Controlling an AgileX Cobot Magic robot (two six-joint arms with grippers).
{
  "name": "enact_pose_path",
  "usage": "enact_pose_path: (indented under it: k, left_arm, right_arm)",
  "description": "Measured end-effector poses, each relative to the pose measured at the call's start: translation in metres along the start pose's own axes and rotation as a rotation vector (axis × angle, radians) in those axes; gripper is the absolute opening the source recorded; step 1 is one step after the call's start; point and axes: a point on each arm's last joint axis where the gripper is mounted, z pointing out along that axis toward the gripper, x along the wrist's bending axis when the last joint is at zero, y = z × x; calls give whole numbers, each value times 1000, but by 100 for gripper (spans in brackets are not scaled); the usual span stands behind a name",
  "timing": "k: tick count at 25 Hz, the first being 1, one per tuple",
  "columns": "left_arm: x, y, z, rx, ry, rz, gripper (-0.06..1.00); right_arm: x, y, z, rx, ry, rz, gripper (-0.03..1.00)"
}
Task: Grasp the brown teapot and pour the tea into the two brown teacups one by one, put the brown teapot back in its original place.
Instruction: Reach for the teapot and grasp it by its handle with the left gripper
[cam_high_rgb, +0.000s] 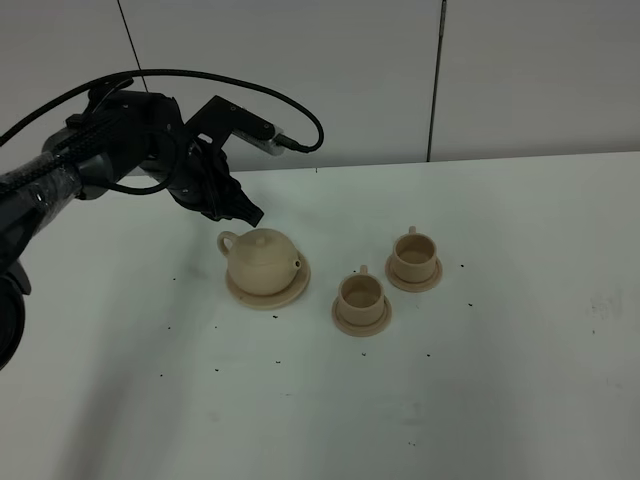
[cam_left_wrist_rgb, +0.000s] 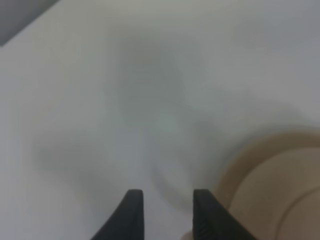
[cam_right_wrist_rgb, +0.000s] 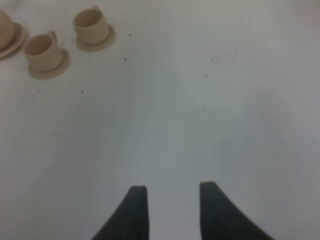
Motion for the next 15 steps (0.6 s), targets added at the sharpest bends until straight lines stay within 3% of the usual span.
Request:
enact_pose_path:
  k: [15]
  left_arm:
    - [-3, -7, 11, 35, -15, -1, 31]
  right_arm:
    - [0, 0, 0, 0, 0, 0, 24]
